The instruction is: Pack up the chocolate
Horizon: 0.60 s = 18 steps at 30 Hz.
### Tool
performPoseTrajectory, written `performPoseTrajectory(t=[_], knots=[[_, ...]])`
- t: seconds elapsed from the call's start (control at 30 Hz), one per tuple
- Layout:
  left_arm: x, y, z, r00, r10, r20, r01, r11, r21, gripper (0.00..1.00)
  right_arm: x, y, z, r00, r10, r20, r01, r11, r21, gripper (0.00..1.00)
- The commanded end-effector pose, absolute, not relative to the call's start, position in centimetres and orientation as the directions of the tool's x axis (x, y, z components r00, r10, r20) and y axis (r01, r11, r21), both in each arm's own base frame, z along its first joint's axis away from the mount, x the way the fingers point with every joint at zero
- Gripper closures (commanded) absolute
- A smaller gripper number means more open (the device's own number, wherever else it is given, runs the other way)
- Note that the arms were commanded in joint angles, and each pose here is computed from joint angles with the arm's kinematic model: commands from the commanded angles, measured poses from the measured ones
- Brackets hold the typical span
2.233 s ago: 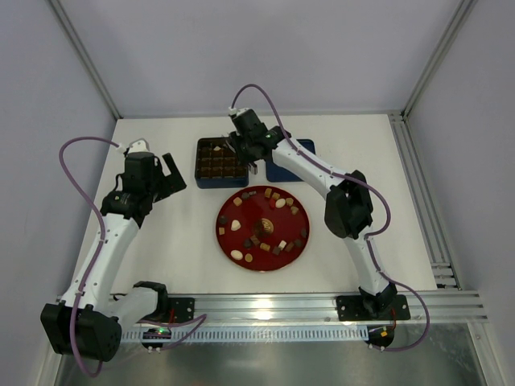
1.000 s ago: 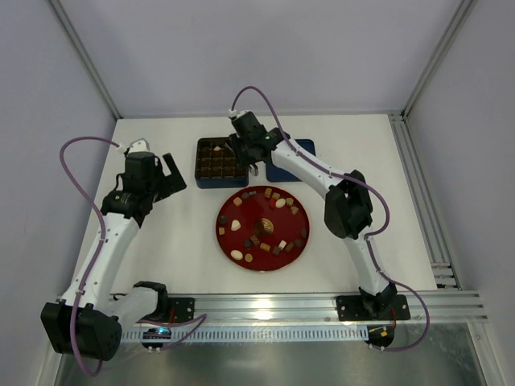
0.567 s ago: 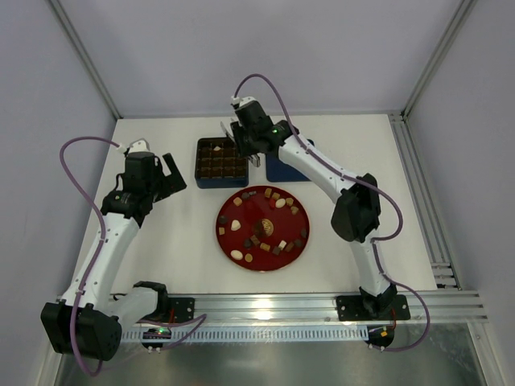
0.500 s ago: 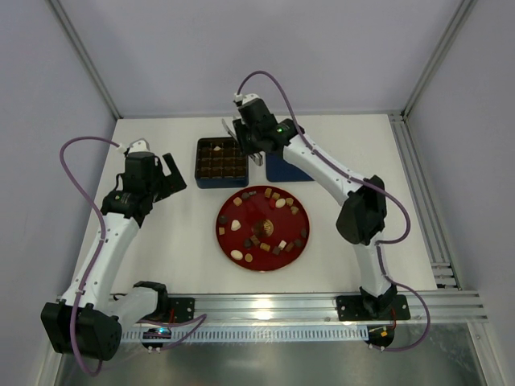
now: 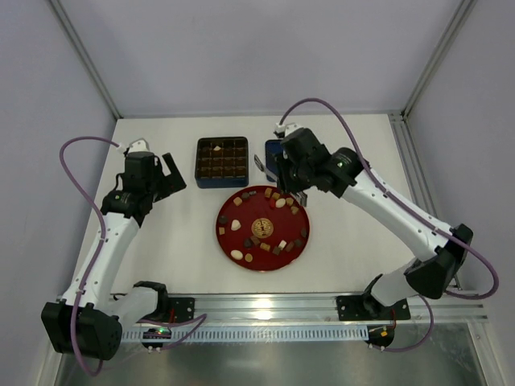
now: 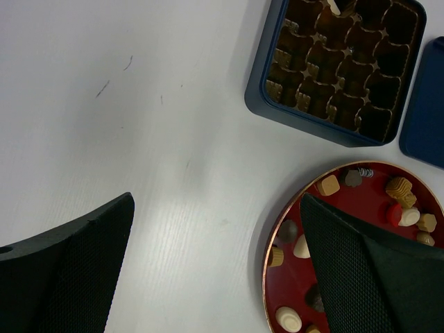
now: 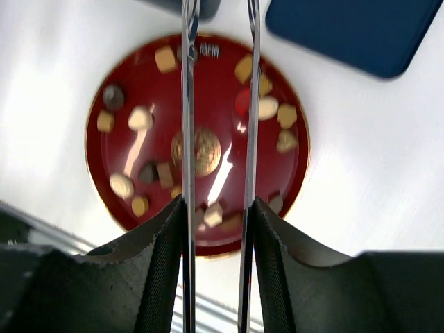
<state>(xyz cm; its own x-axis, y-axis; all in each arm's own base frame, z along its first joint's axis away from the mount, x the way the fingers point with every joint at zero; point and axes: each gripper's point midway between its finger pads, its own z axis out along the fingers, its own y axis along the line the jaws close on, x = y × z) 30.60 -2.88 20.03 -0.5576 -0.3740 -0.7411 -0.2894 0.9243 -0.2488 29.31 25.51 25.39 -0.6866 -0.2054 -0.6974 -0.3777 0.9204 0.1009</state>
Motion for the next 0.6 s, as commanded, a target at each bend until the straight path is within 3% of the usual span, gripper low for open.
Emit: performPoseTrajectory(t=[0.0, 0.3, 0.57], knots=[[31.1, -2.8, 20.6, -0.537, -0.378, -0.754, -0.285, 0.923, -0.26, 0.0, 24.0, 23.2, 24.3, -0.758, -0.237, -0.607, -0.381, 0.917, 0.118, 0.57], [31.0, -2.9, 20.4, -0.542, -0.379, -0.75, -0.284, 0.923, -0.261, 0.0, 15.9, 19.3, 22.6, -0.831, -0.31, -0.462, -0.423, 0.892, 0.162, 0.57], [30.9, -2.8, 20.3, -0.542, -0.379, -0.75, -0.285, 0.922, -0.26, 0.0, 13.1, 18.9, 20.5, -0.84, -0.379, -0.389, -0.469, 0.867, 0.168, 0.55]])
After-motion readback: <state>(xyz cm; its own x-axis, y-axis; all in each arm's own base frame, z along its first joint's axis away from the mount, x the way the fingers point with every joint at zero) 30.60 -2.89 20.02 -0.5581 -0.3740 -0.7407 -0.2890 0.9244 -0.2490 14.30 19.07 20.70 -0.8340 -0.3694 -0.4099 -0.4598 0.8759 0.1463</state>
